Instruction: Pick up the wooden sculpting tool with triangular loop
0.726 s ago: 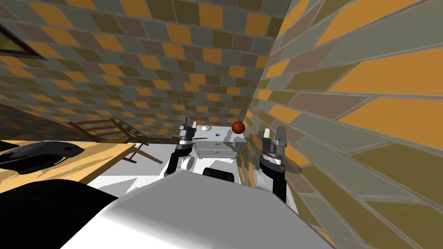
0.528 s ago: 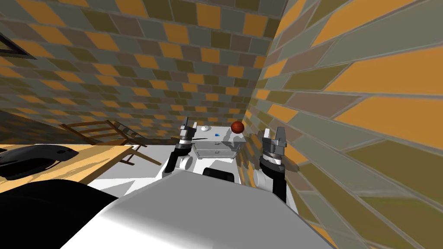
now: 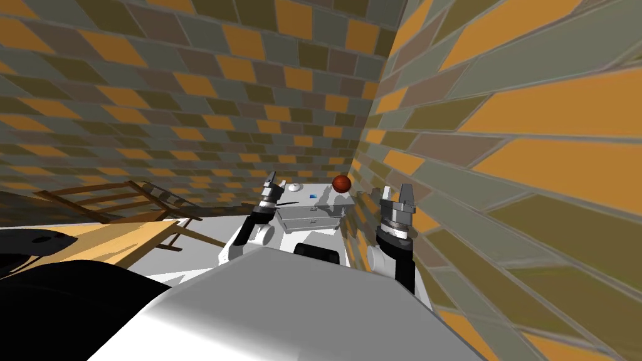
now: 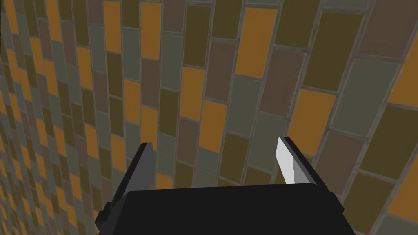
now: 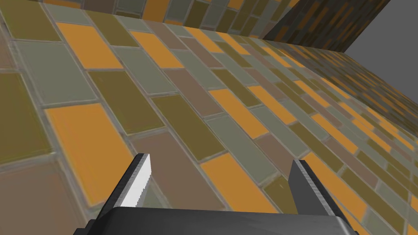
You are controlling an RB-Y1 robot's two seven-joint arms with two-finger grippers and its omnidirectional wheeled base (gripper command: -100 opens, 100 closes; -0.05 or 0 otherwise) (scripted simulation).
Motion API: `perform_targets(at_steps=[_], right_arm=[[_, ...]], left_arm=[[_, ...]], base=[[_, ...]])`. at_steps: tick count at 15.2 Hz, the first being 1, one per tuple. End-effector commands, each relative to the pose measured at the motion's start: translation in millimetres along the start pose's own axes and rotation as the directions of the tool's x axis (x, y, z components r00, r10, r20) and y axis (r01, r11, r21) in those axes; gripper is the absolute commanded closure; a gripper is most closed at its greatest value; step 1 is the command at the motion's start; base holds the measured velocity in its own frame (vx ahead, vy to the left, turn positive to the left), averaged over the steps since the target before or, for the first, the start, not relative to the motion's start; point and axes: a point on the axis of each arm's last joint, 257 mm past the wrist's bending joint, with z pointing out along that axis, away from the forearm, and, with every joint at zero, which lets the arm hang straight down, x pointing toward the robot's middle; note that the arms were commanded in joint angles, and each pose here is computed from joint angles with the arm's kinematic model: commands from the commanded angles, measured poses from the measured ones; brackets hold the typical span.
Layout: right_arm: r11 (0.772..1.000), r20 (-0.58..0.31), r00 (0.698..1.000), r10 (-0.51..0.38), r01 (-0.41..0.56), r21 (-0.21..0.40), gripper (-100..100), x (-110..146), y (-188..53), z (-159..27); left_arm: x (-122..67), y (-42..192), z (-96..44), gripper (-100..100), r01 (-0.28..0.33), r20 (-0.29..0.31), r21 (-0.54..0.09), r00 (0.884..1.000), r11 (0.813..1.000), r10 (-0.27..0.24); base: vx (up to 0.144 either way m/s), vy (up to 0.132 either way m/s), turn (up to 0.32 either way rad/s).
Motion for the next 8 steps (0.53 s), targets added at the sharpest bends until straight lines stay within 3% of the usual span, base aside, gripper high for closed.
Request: perform_targets(at_steps=[1, 6, 8], right_arm=[[1.000, 0.000, 1.000, 0.000, 0.000, 0.000, 0, 0, 0, 0.0], [1.000, 0.000, 1.000, 0.000, 0.000, 0.000, 0, 0, 0, 0.0], [1.000, 0.000, 1.000, 0.000, 0.000, 0.000, 0, 0, 0, 0.0]], left_arm=[[-4.7, 8, 2.2, -100, 0.005, 0.001, -0.033, 1.000, 0.999, -0.005], [-23.7, 35, 3.0, -100, 0.027, 0.017, -0.138, 1.000, 0.990, -0.025], [-24.0, 39, 2.4, -100, 0.027, 0.018, -0.153, 1.000, 0.988, -0.025]], base=[[0.010, 0.044, -0.096], [0.011, 0.045, -0.130], [0.007, 0.043, -0.081]])
